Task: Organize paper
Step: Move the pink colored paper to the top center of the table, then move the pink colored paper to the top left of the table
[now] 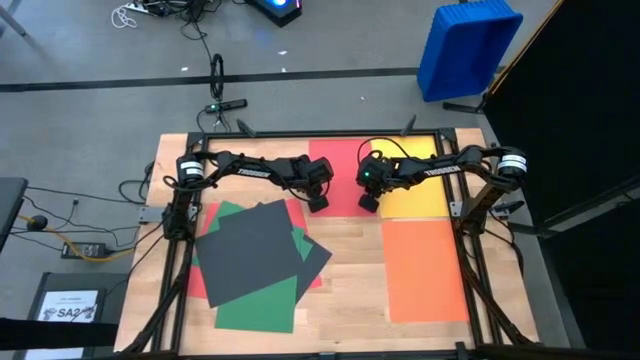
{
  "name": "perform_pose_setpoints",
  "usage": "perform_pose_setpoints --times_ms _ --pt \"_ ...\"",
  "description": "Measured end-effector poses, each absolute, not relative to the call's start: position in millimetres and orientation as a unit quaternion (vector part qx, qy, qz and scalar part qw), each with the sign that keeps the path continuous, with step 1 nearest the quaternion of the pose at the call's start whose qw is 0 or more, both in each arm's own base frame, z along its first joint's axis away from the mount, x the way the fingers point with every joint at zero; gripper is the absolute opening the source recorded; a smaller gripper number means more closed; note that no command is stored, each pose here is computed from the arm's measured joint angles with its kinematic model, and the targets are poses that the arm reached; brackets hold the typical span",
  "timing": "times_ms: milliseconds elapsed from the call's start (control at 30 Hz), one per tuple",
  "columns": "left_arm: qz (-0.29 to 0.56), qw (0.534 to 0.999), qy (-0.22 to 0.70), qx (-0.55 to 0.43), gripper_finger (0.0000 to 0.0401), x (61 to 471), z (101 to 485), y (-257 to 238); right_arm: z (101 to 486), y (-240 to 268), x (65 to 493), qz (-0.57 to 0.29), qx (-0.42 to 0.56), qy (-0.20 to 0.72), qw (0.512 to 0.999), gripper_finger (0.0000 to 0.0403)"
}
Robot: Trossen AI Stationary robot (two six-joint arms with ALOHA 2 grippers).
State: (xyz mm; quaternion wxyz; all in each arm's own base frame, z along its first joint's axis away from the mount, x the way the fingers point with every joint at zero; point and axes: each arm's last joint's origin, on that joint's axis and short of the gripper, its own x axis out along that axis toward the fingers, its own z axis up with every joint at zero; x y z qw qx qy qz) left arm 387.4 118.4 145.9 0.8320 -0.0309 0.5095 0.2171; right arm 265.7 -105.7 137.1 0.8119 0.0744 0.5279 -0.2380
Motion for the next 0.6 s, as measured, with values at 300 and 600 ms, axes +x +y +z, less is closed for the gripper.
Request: perform_pose_setpoints --times_ms 300,600 --pt "0.217 0.834 0.507 -0.031 0.0016 386.6 149.7 118.2 142.0 -107.5 269.0 -0.243 0.066 0.522 0.815 0.0" --pt "0.218 0.837 0.5 -0.031 0.0017 385.3 156.9 117.8 149.9 -108.5 272.4 -0.248 0.056 0.516 0.818 0.0"
